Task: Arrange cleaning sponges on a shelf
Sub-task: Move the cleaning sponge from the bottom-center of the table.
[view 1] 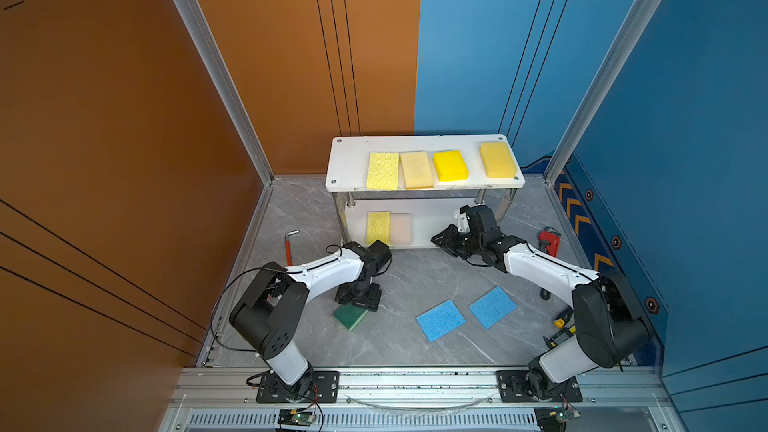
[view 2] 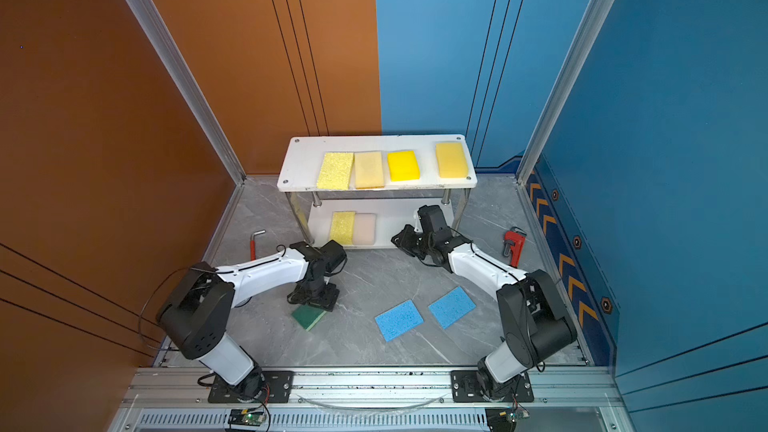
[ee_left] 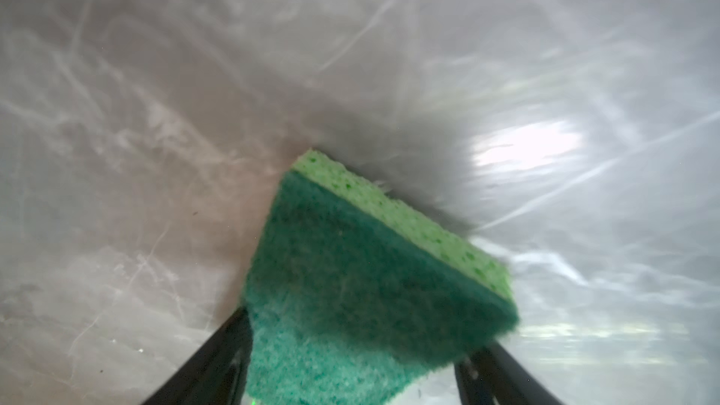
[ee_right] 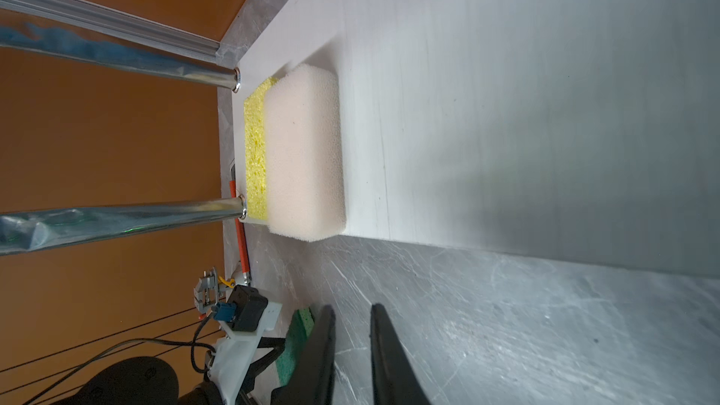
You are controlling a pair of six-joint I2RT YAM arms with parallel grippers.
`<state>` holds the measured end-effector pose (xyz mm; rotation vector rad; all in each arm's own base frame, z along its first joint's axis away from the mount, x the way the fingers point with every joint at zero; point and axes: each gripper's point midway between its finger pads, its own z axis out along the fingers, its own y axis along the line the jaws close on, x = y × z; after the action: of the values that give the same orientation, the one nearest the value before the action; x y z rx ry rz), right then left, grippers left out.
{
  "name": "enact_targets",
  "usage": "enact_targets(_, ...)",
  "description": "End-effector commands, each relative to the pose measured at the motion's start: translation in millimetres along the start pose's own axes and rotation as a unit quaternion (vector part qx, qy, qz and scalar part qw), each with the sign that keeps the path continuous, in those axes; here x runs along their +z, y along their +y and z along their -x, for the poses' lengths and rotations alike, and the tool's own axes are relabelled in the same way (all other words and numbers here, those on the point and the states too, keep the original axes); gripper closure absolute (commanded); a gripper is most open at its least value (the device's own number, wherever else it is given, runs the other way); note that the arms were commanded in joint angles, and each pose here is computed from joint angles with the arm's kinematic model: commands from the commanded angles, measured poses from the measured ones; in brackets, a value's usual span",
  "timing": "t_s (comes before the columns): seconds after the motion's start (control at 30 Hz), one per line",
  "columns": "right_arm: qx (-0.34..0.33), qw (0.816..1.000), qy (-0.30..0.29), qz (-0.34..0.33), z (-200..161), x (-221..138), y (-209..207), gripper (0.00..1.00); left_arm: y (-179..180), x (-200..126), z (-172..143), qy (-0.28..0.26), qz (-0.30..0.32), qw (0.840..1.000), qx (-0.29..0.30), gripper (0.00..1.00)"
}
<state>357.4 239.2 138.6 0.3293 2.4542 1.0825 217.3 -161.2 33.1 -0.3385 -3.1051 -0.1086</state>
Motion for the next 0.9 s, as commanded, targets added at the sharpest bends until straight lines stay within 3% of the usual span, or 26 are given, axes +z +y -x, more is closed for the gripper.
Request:
enact_targets(0.0, -0.006, 1.000, 0.017, -0.022, -13, -10, -14, 0.80, -40, -8, 16, -0.008, -0.035, 0.999, 0.008, 0.20)
enact_targets(0.13, -0.005, 1.000, 0.013, -0.025, -15, -18, -18, 0.78, -58, -24, 31, -0.035, -0.051, 0.998, 0.010, 0.17)
enact_targets(0.27, -0.003, 0.999, 0.011, -0.032, -19, -25, -24, 0.66, -54, -45, 36, -0.063, -0.070, 0.996, 0.013, 0.04)
enact_targets(0.4, -0.001, 0.999, 0.008, -0.037, -23, -33, -29, 0.61, -46, -57, 31, -0.074, -0.081, 0.993, 0.039, 0.01)
enact_targets(0.57, 0.001, 0.999, 0.004, -0.043, -27, -41, -34, 0.57, -23, -42, 8, -0.048, -0.054, 0.994, 0.082, 0.02)
enact_targets(0.87, 0.004, 0.999, 0.004, -0.053, -32, -49, -42, 0.46, 1, -17, -18, -0.010, -0.027, 0.995, 0.100, 0.02)
